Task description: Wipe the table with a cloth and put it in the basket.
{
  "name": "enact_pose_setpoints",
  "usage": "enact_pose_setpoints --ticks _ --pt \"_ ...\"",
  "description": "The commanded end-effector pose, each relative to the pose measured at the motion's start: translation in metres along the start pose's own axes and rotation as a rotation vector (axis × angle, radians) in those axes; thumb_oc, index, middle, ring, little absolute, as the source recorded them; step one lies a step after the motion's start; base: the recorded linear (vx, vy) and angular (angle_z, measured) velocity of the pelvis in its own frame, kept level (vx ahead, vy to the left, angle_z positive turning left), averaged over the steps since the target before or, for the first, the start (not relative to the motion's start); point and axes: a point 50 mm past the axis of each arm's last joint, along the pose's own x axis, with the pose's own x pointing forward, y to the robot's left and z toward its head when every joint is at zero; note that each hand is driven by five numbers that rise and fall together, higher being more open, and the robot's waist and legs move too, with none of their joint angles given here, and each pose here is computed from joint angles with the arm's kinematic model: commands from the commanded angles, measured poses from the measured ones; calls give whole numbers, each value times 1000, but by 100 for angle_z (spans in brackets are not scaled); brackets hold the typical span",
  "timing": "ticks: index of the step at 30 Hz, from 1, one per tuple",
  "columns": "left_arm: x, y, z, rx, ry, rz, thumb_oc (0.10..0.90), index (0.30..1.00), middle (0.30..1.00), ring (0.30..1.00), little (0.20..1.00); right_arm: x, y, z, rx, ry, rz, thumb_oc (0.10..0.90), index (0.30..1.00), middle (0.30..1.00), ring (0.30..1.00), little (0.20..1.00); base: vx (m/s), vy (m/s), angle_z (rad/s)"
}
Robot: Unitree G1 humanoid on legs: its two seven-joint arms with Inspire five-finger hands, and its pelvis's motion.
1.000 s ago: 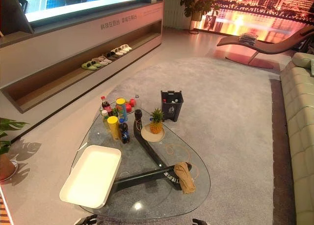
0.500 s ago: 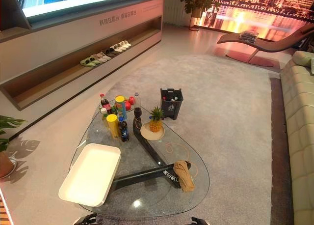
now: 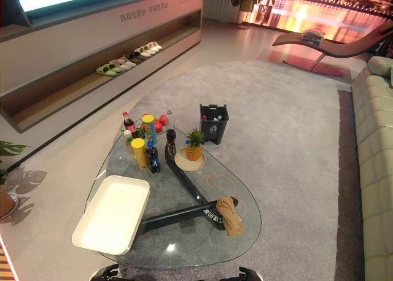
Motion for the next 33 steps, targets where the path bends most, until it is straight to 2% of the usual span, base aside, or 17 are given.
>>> enact_pose_setpoints --ticks 1,9,17,20,28,33 --pt "3 -14 34 57 -98 -9 800 900 900 900 900 2 -15 38 -27 -164 -86 800 900 900 900 900 -72 -11 -3" --pt "4 -13 49 25 -140 24 800 900 900 900 900 -11 -24 116 48 -487 -209 800 900 900 900 900 -70 -4 -10" --pt "3 -4 66 -4 -210 64 800 900 900 900 900 -64 -42 203 166 -896 -378 800 900 900 900 900 -71 -18 -4" --pt "4 3 77 -15 -244 75 800 900 900 900 900 -94 -60 240 227 -1072 -462 800 900 900 900 900 -114 -3 -7" --pt "4 6 100 -40 -311 78 800 900 900 900 900 -149 -91 293 368 -1287 -637 800 900 900 900 900 -64 17 -6" --pt "3 2 110 -56 -340 72 800 900 900 900 900 -164 -98 305 380 -1318 -693 800 900 900 900 900 -27 29 -1"
